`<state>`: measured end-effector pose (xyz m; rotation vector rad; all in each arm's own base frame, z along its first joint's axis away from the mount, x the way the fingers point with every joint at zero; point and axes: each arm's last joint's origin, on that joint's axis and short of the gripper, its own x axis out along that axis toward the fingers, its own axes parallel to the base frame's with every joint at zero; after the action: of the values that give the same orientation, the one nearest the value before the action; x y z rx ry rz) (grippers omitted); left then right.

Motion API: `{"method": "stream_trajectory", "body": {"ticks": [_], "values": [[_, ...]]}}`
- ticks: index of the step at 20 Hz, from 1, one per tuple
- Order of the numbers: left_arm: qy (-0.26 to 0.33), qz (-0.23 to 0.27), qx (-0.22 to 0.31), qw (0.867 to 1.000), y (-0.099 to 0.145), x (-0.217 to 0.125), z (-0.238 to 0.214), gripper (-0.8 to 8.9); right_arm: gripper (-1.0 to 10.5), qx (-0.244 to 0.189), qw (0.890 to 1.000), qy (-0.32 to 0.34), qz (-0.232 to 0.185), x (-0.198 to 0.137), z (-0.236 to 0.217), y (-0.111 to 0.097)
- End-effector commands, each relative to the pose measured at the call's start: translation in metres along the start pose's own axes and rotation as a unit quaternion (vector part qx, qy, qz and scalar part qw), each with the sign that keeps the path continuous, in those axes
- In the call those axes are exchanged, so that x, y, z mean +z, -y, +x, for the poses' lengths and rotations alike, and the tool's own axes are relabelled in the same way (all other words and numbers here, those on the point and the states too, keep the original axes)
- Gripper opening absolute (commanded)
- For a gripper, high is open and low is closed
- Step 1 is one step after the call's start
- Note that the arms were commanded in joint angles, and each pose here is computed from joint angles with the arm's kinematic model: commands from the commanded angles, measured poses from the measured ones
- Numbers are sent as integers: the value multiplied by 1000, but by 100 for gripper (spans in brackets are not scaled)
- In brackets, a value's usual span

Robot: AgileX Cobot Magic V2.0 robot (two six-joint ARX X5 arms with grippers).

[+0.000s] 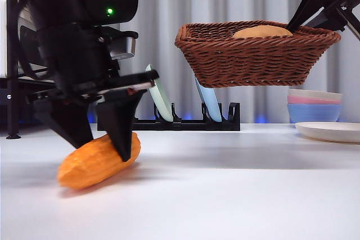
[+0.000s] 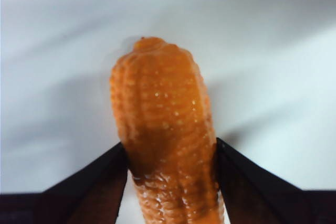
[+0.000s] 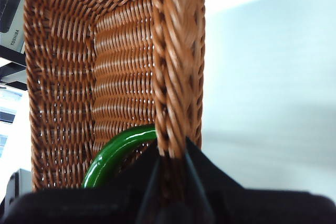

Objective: Pick up the basket,pick up the corn from the table,pick up the potato from the table,pick up the cucumber from the table,put all items into the basket

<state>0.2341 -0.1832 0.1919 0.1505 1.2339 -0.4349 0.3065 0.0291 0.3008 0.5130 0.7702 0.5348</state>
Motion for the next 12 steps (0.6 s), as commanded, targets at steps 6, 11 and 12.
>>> {"method": "stream_trajectory", "body": {"ticks": [6,11,12], "values": [[-12,175,-275,946,8,-36,-106,-9,-16,10,1000,4,-2,1,-1,-1],[192,235,-307,902,16,-25,-206,-9,-16,16,1000,-5,-5,-2,3,-6],[236,233,-307,892,18,-18,-221,-9,-16,17,1000,-10,-5,-3,4,-8]]}}
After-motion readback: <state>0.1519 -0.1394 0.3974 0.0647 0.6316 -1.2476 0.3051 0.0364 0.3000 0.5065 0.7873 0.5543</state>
